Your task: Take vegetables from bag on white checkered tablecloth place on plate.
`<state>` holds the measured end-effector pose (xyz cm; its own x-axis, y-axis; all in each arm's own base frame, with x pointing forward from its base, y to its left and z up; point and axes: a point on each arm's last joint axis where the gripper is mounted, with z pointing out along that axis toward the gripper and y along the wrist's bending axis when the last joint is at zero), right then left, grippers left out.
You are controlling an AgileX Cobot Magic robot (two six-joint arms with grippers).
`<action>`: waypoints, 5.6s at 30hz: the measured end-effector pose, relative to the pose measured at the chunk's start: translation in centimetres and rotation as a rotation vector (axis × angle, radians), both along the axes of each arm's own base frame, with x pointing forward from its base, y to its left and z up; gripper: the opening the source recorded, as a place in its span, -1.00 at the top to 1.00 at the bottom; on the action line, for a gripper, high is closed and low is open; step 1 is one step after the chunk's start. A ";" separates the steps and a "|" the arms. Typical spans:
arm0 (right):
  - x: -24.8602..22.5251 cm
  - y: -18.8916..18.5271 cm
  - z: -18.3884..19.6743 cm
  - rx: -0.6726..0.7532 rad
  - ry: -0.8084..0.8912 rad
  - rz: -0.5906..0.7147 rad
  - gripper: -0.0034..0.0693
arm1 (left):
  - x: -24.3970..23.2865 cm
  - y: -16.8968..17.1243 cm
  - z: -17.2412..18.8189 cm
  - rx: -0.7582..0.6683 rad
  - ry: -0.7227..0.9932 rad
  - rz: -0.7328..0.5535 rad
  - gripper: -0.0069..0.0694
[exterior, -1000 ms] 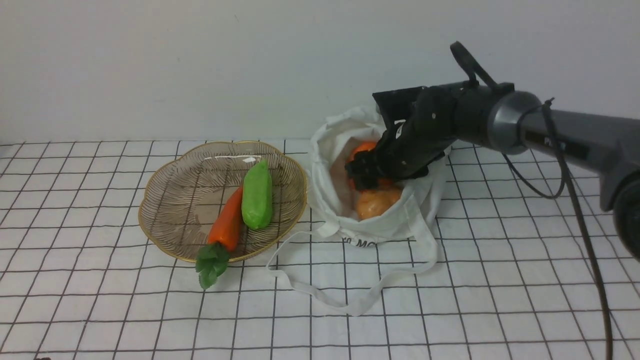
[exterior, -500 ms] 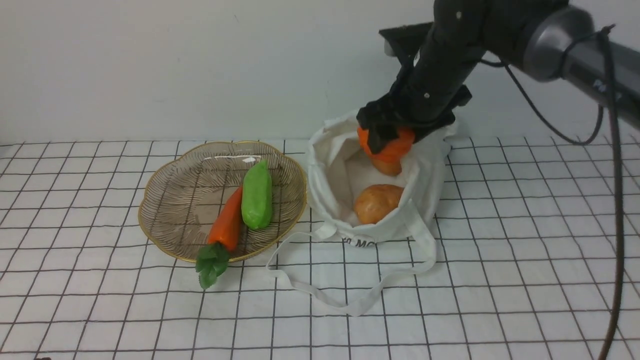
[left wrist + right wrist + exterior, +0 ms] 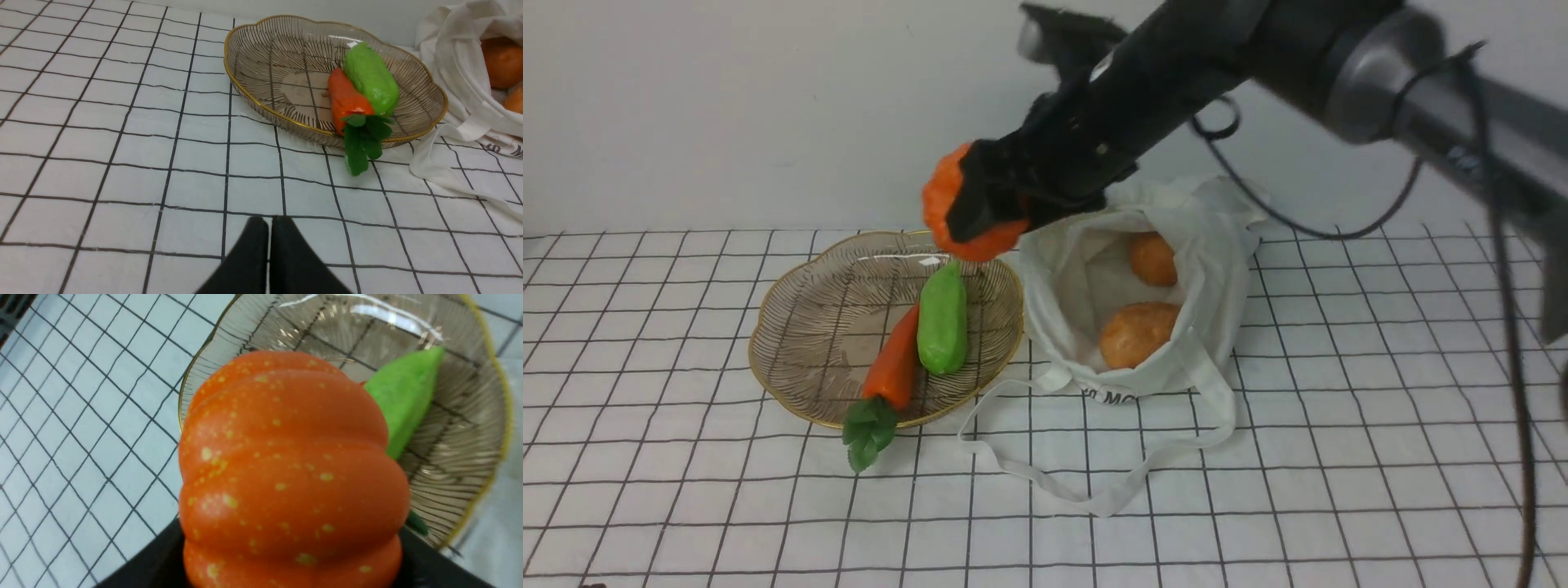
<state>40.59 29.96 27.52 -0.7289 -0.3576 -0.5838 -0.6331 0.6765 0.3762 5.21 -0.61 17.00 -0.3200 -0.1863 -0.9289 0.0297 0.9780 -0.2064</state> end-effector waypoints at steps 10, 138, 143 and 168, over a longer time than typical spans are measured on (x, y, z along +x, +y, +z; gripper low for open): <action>0.4 4.7 -5.5 0.011 -0.107 -0.012 -0.57 | 0.0 0.0 0.0 0.000 0.000 0.000 0.84; -35.1 -29.3 -9.5 -0.008 -0.752 -0.778 0.95 | 0.0 0.0 0.0 0.000 0.000 0.000 0.84; -35.1 -29.3 -9.5 -0.005 -0.750 -0.776 0.95 | 0.0 0.0 0.0 0.000 0.000 0.000 0.84; -35.1 -29.4 -9.5 -0.011 -0.750 -0.796 0.95 | 0.0 0.0 0.0 0.000 0.000 0.000 0.84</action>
<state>5.46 0.54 18.02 -0.2137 0.0511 -0.9756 -0.0786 0.9945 0.0693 5.21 -0.61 17.00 -0.3200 -0.1863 -0.9289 0.0297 0.9780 -0.2064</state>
